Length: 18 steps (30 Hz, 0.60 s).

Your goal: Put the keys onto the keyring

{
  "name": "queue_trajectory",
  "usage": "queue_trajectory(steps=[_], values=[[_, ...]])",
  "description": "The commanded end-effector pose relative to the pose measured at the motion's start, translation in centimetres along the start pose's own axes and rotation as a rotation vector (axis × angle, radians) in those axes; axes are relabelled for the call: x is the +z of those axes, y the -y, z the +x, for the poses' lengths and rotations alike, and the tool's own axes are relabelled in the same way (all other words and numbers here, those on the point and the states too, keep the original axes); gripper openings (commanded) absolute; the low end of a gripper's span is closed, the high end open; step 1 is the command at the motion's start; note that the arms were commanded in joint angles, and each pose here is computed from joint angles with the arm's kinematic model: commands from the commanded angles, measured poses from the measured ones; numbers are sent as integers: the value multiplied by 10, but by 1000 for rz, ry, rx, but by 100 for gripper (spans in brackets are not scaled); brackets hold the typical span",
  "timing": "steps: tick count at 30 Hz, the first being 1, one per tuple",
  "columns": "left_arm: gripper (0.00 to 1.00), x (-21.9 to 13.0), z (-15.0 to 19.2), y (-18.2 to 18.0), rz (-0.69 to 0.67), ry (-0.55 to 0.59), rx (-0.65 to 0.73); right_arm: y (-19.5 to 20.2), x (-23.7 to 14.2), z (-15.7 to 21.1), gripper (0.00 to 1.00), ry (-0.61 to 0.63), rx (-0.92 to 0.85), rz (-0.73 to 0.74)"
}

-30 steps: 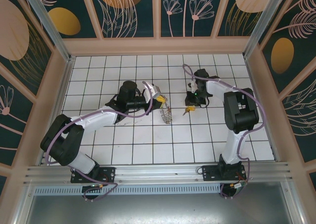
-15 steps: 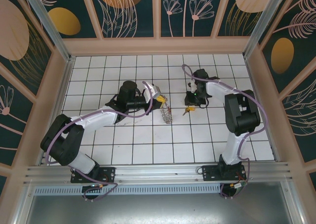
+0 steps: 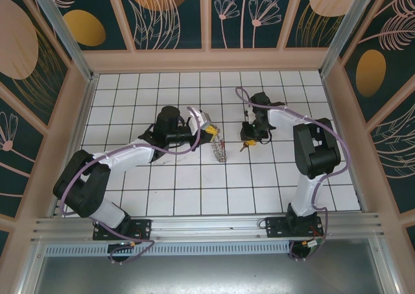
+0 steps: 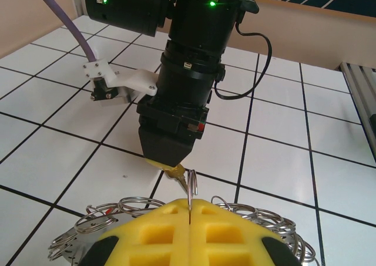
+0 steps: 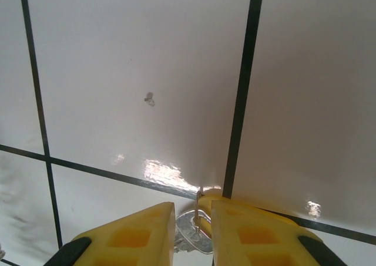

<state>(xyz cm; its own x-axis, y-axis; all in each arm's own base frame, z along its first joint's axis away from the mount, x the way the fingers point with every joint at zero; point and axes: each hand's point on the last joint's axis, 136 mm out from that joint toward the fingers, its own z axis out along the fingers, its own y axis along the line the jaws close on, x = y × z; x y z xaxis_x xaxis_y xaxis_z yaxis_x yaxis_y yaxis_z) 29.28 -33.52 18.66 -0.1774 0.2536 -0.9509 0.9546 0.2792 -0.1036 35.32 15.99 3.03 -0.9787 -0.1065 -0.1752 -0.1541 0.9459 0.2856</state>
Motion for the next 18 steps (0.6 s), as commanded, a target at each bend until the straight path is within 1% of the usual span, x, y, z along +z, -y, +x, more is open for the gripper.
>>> queue_trajectory(steps=[1, 18], values=[[0, 1, -22, 5, 22, 61, 38, 3, -5, 2, 23, 9, 9, 34], [0, 0, -22, 4, 16, 63, 33, 0, 1, 7, 16, -10, -2, 31]])
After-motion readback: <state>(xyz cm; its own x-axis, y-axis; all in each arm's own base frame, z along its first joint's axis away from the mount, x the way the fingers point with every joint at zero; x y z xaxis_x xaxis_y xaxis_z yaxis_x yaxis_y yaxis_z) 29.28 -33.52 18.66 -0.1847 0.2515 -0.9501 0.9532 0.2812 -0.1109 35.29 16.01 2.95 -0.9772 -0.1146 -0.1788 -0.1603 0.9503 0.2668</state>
